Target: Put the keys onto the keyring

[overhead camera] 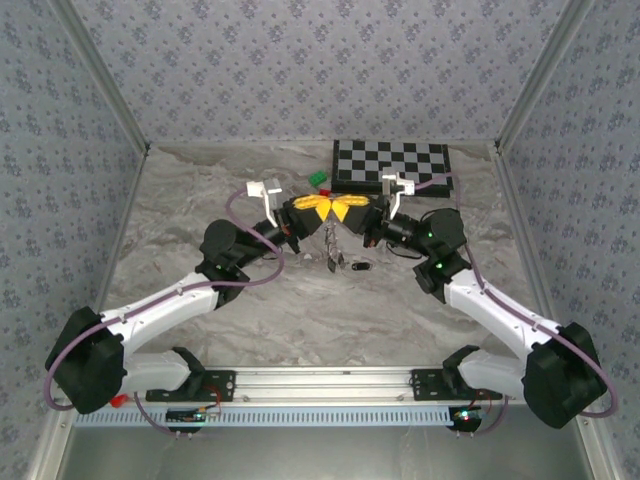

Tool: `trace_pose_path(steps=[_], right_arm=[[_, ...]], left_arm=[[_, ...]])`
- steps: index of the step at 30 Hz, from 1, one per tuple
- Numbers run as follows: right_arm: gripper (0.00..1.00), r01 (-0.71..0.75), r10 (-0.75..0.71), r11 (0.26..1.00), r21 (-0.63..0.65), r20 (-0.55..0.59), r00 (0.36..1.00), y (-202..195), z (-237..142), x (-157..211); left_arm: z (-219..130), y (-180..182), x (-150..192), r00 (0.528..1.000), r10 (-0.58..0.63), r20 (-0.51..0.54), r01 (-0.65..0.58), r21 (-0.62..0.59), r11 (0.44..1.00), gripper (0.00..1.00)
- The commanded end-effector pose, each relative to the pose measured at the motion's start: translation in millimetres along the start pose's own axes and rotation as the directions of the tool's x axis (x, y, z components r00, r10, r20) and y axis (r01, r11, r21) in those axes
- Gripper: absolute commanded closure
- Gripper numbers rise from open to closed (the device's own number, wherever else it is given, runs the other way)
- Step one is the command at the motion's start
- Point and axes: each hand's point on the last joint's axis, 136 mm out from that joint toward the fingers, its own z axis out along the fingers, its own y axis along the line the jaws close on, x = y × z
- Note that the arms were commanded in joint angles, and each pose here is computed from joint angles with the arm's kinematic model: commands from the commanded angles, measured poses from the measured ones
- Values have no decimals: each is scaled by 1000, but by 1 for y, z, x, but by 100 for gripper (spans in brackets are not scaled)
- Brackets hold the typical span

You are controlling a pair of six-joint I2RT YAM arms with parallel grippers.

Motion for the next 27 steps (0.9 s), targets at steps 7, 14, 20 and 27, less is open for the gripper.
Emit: trace_pose_path(steps=[7,14,20,27], right_arm=[[100,94,-71,993,75,-265,962,-3,-14,21],[100,186,-102,974,132,-478,873,-14,-25,36],[100,235,-101,958,166,-572,814,-22,-23,37],[100,247,-103,959,137,-645,757,-22,-20,40]], left_arm=[[-12,14,-27,999,28,-34,-28,-15,999,66],[-21,19,-12,979,104,-175,-108,-15,994,65],[-23,16,8,952,126,-278,-121,36,992,65],[-20,15,22,937,129,-325,-104,94,990,65]])
